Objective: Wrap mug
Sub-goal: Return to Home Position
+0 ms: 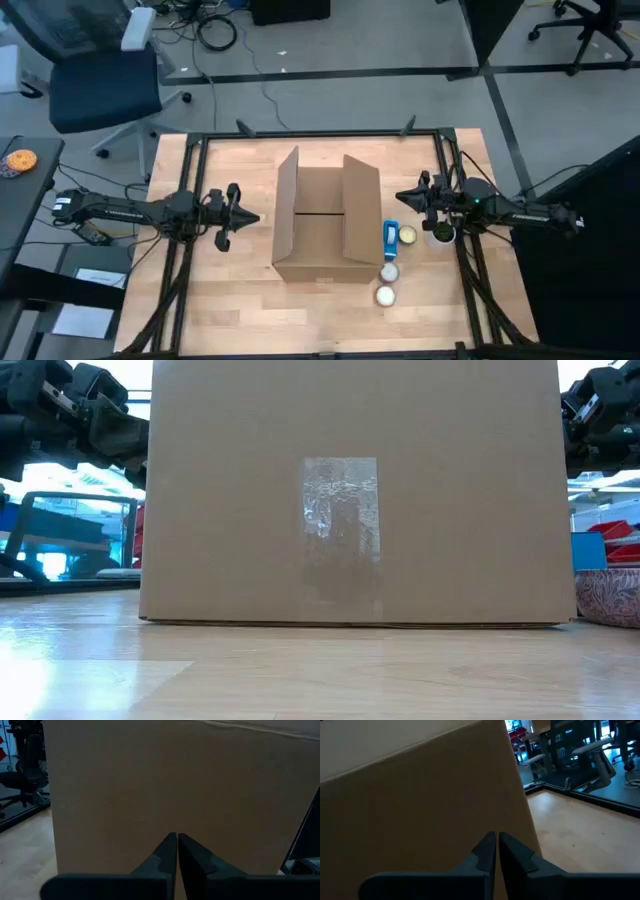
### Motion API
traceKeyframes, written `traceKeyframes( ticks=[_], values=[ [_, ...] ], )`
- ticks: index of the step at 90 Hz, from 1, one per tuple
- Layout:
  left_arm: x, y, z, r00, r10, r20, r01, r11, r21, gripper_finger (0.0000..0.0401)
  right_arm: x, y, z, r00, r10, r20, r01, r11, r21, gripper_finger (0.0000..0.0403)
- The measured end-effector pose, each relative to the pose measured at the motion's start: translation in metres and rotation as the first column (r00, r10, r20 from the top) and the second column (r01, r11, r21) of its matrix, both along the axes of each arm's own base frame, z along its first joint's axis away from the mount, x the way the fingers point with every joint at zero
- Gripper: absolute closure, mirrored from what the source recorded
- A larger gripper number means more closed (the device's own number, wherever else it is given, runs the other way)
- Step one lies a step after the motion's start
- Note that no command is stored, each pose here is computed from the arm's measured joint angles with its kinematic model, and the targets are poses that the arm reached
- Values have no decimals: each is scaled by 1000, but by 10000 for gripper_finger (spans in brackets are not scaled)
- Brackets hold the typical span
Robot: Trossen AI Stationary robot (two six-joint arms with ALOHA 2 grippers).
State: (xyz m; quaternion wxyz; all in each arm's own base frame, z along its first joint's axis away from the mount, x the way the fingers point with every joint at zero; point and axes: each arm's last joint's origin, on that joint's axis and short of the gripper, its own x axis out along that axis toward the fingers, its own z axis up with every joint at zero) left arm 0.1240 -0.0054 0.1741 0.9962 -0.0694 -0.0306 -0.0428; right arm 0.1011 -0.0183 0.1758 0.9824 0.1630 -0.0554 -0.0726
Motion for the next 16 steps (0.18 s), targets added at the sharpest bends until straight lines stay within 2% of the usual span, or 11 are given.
traceKeyframes(
  ticks=[16],
  values=[
    [0,0,0,1000,0,0,0,1000,0,401,0,0,0,1000,0,0,0,1000,0,403]
  ],
)
